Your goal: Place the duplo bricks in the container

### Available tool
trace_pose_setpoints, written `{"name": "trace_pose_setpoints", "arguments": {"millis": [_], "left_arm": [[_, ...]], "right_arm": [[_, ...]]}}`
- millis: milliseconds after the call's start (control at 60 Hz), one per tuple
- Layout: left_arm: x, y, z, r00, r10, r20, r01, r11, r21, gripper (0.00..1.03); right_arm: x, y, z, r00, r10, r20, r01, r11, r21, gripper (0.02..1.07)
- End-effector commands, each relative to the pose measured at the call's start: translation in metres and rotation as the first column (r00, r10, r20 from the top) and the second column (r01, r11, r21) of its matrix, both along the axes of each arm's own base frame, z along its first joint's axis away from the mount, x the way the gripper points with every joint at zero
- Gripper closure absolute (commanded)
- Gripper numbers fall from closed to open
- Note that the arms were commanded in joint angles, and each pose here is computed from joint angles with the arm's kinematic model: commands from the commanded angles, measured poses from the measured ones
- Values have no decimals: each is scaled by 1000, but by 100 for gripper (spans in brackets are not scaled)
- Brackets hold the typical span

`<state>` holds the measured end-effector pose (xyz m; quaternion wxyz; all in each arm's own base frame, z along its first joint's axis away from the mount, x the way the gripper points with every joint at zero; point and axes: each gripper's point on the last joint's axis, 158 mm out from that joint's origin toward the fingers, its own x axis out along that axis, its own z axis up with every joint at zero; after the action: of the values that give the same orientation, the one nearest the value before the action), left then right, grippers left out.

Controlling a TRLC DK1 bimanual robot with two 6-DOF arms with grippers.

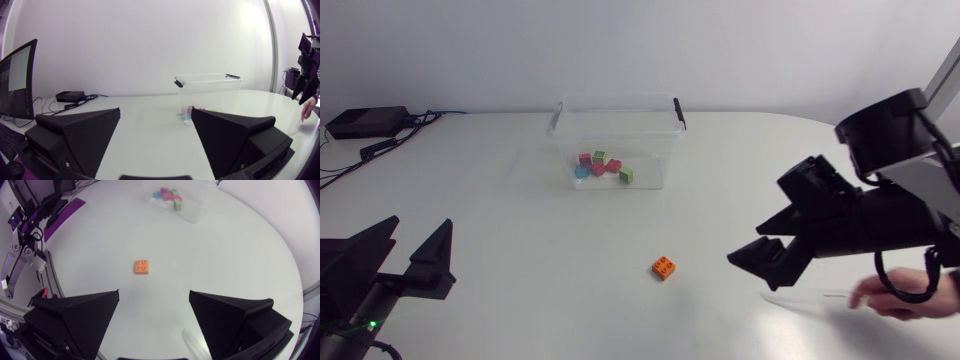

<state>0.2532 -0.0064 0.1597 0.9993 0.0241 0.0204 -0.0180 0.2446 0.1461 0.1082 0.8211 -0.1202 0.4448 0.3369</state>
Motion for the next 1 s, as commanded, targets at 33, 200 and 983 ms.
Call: {"name": "trace_pose_setpoints", "arguments": {"millis": [33, 200, 983], "left_arm": [[0, -1, -6, 1000, -5, -4, 5, 1000, 6, 4], [0, -1, -6, 1000, -5, -4, 5, 1000, 6, 4], [0, -1, -6, 1000, -5, -4, 5, 1000, 6, 4]], "right_arm": [[-6, 7, -20, 997, 44, -64, -47, 998, -49, 6], [-4, 17, -45, 993, 65, -101, -74, 993, -94, 6], [-8, 24, -101, 976, 86, -202, -122, 978, -171, 6]]}}
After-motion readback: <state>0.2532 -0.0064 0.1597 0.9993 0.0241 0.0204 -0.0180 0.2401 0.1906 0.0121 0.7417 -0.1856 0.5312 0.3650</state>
